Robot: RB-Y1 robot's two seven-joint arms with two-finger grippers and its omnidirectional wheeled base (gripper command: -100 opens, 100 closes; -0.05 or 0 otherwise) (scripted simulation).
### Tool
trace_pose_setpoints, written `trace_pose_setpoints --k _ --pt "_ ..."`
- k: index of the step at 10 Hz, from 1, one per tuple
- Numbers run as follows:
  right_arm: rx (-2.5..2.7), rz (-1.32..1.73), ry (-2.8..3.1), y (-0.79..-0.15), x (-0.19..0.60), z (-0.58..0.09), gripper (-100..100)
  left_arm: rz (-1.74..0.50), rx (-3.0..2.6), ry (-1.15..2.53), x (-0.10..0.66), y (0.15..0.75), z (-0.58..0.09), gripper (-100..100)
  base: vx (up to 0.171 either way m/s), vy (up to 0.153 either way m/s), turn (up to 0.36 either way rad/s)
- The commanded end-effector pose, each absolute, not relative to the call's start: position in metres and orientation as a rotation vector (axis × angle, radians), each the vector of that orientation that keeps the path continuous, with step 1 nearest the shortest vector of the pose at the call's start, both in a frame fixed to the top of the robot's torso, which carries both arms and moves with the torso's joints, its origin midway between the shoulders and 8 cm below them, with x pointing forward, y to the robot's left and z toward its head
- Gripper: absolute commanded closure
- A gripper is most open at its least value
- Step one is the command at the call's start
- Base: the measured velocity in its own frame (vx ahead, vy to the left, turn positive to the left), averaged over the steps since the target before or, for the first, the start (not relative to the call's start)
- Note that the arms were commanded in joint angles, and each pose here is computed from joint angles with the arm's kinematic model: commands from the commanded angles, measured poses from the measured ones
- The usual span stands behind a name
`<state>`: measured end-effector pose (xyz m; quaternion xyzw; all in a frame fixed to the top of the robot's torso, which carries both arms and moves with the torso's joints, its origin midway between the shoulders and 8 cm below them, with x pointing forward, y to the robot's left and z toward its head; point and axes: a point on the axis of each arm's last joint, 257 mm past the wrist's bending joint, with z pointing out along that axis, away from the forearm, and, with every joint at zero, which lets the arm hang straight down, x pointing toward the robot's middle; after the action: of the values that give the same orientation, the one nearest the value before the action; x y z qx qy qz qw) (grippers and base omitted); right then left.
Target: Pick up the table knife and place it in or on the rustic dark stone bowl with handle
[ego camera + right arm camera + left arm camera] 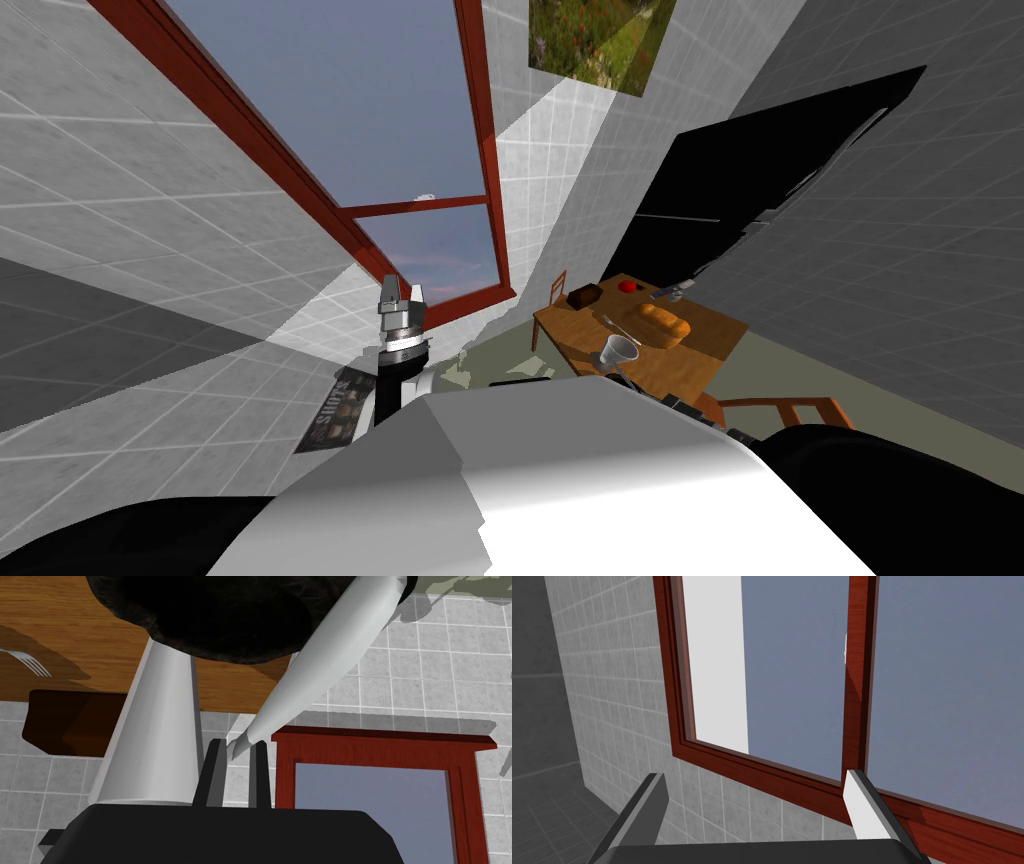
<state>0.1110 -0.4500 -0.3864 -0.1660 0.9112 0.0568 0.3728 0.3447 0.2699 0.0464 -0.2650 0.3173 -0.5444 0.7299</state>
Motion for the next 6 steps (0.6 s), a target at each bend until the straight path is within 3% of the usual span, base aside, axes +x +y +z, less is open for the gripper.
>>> trace_pose_setpoints --k 1,5,6 --pt "-0.425 0.146 2.335 -0.45 0.111 -0.3864 -100 -1.199 -0.584 0.699 0.3447 0.2699 0.0464 0 -0.009 -0.018 -0.001" --pt "-0.425 0.146 2.335 -0.4501 0.111 -0.3864 -100 -1.199 -0.584 0.698 0.3446 0.2698 0.0464 0 -0.001 -0.002 0.0" --pt "-0.425 0.146 2.335 -0.4501 0.111 -0.3864 0 -1.199 -0.584 0.698 0.3446 0.2698 0.0464 0 0.0 0.0 0.0"
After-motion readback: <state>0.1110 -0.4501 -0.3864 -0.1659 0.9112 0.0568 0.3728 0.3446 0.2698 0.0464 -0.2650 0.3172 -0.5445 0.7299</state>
